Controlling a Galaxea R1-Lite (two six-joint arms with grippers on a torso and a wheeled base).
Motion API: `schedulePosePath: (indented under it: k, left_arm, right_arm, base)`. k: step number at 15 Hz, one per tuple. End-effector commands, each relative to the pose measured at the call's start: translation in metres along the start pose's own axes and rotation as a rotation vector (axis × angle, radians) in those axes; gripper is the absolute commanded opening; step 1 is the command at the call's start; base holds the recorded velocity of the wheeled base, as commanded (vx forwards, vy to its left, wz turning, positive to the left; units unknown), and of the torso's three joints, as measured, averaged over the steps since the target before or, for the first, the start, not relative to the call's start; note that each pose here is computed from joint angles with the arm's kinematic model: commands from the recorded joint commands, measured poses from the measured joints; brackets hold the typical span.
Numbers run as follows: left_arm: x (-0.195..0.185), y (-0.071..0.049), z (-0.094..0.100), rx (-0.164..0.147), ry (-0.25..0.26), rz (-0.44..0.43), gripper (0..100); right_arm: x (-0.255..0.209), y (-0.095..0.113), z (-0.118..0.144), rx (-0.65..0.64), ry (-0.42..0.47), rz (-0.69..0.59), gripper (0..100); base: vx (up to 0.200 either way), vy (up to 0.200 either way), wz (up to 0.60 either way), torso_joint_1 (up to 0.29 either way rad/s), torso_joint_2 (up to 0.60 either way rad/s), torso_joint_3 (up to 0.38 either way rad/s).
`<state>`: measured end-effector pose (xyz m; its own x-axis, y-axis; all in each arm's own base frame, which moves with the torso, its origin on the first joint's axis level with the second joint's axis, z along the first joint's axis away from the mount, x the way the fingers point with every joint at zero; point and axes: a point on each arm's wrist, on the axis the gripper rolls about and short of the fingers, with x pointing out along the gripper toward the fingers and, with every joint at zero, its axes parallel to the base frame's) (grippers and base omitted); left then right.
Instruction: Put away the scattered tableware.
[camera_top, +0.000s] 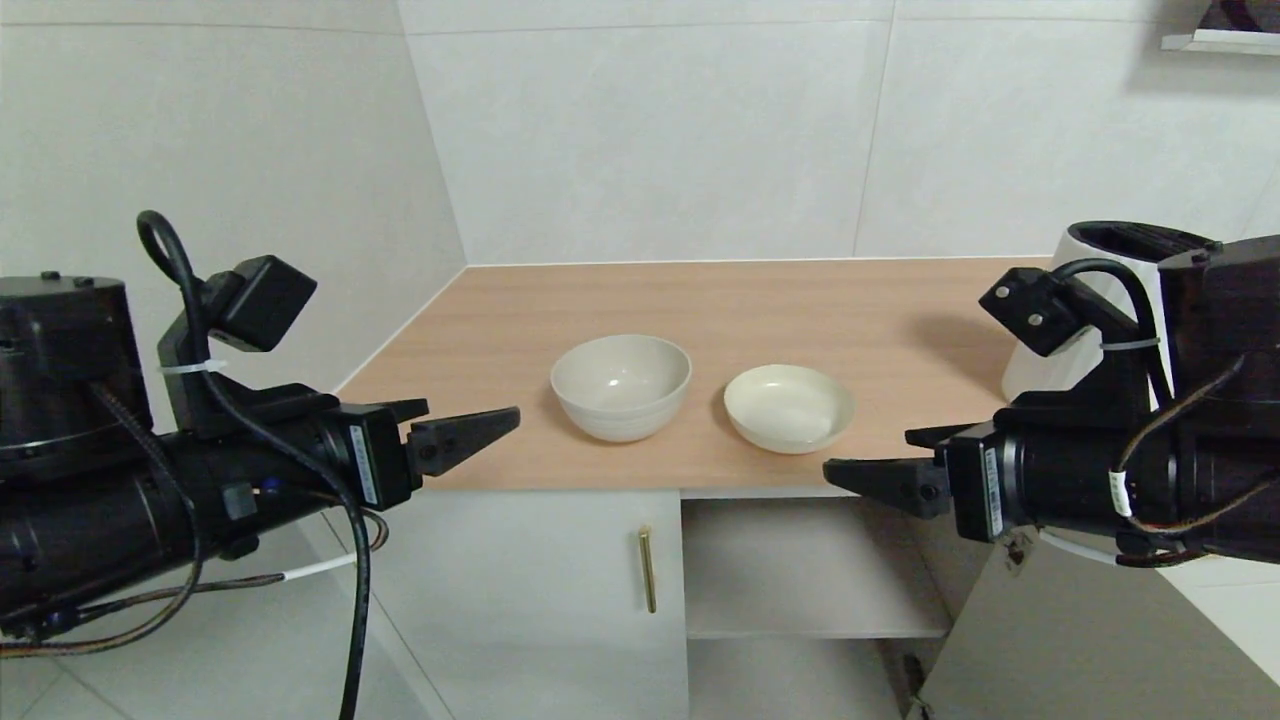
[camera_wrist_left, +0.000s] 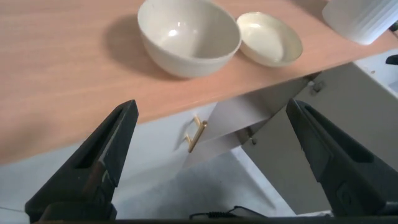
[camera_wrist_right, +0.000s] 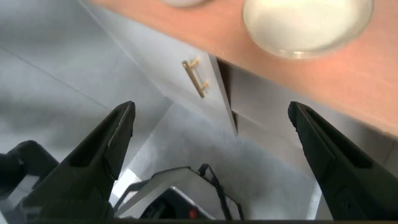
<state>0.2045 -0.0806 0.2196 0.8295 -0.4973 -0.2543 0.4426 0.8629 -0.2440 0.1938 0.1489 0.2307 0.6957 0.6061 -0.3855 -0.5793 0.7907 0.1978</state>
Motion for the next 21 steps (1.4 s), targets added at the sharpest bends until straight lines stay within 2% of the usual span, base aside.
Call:
schedulePosePath:
  k: [1,2,4,7,9,11,13,14,15,16,19,21]
  left_arm:
    - [0.013,0.0,0.007,-0.005,0.011,-0.001,100]
    - [0.015,0.0,0.009,-0.005,0.014,0.0,100]
    - [0.025,-0.002,0.026,-0.012,0.053,0.01,100]
    - [0.035,-0.002,0.029,-0.034,0.183,0.032,100]
    - [0.042,-0.004,0.027,-0.057,0.24,0.038,100]
    - [0.057,-0.011,0.035,-0.225,0.238,0.049,100]
    - [0.076,-0.009,0.037,-0.337,0.239,0.076,100]
    - [0.08,-0.008,0.037,-0.355,0.242,0.086,100]
    - [0.097,-0.004,0.032,-0.407,0.25,0.137,100]
    - [0.11,-0.001,0.027,-0.427,0.254,0.186,100]
    - [0.141,0.007,0.013,-0.447,0.258,0.309,100]
    - [0.152,0.008,0.01,-0.482,0.256,0.331,100]
  right_arm:
    - [0.013,-0.008,0.002,-0.044,-0.022,-0.022,100]
    - [0.016,-0.01,0.003,-0.058,-0.036,-0.029,100]
    - [0.04,-0.02,0.014,-0.061,-0.056,-0.084,100]
    - [0.056,-0.029,0.028,0.054,-0.028,-0.231,100]
    - [0.064,-0.03,0.031,0.097,0.019,-0.28,100]
    - [0.082,-0.037,0.032,0.169,0.024,-0.357,100]
    - [0.091,-0.045,0.03,0.183,0.028,-0.415,100]
    - [0.091,-0.047,0.03,0.186,0.027,-0.42,100]
    - [0.093,-0.048,0.029,0.187,0.031,-0.424,100]
    - [0.092,-0.05,0.03,0.19,0.03,-0.43,100]
    - [0.092,-0.052,0.03,0.195,0.021,-0.435,100]
    - [0.091,-0.055,0.031,0.2,0.013,-0.451,100]
  base:
    - [0.0,0.0,0.0,0.066,-0.12,-0.076]
    - [0.0,0.0,0.0,0.041,-0.06,-0.041]
    - [0.0,0.0,0.0,0.0,0.0,0.0]
    - [0.0,0.0,0.0,0.0,0.0,0.0]
    - [0.0,0.0,0.0,0.0,0.0,0.0]
    - [0.0,0.0,0.0,0.0,0.0,0.0]
    - [0.0,0.0,0.0,0.0,0.0,0.0]
    - [0.0,0.0,0.0,0.0,0.0,0.0]
    - [0.0,0.0,0.0,0.0,0.0,0.0]
    - [0.0,0.0,0.0,0.0,0.0,0.0]
    - [0.0,0.0,0.0,0.0,0.0,0.0]
    - [0.0,0.0,0.0,0.0,0.0,0.0]
